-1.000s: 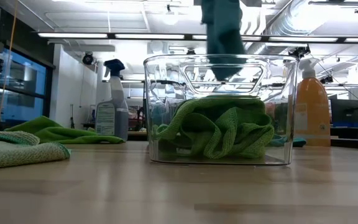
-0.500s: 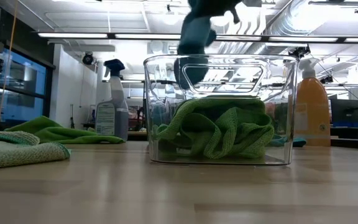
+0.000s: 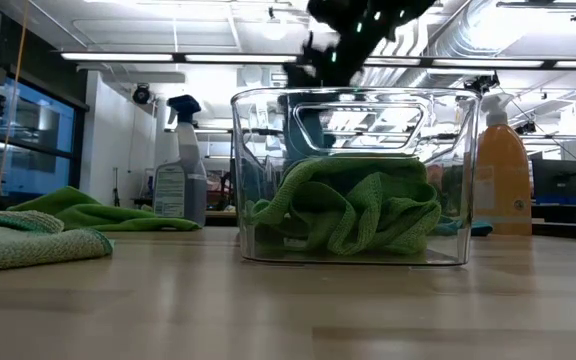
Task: Sort microfiber towel by color & place in baskets
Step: Put the blue microfiber towel into the blue bin
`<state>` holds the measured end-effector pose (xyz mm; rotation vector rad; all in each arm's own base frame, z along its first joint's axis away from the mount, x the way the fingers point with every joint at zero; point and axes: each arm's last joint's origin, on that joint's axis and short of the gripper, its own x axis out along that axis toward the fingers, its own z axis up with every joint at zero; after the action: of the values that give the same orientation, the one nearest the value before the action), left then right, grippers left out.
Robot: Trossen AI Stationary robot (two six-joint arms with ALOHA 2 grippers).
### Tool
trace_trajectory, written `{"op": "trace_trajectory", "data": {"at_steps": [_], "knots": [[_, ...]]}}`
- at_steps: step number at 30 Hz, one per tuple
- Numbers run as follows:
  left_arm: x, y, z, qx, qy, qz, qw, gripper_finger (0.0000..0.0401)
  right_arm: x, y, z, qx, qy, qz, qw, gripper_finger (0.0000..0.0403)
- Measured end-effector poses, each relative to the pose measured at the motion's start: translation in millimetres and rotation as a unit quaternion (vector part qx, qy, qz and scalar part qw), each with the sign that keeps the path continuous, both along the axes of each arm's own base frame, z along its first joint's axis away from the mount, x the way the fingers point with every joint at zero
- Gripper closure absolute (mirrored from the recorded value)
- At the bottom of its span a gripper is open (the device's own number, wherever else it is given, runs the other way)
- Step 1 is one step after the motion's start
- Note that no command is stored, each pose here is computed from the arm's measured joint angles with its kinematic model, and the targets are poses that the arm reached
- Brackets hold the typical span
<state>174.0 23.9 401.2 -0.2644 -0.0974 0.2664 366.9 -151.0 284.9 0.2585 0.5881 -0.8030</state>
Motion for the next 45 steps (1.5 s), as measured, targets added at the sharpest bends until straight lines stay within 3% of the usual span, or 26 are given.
{"op": "trace_trajectory", "data": {"at_steps": [9,14,20,26,34,40,45], "knots": [[-1,0,0,0.003,0.001,0.001,1.000,0.0195,11,-8,-66,0.097,0.040,-0.064,0.992,0.0403],[-1,0,0,0.003,0.001,0.001,1.000,0.0195,18,-17,-102,0.205,0.038,-0.051,0.977,0.0403],[-6,0,2,0.004,-0.005,0.001,1.000,0.0195,21,-20,-119,0.220,0.052,-0.054,0.973,0.0386],[-15,-2,7,0.005,-0.021,0.001,1.000,0.0195,20,-21,-102,0.214,0.043,-0.058,0.974,0.0337],[-22,-2,10,0.009,-0.033,0.001,0.999,0.0195,19,-27,-71,0.240,0.066,-0.054,0.967,0.0224],[-22,-2,10,0.023,-0.028,0.002,0.999,0.0195,18,-33,-33,0.198,0.114,-0.024,0.973,0.0155],[-22,-2,10,0.023,-0.028,0.002,0.999,0.0195,13,-39,0,0.166,0.143,0.006,0.976,0.0136]]}}
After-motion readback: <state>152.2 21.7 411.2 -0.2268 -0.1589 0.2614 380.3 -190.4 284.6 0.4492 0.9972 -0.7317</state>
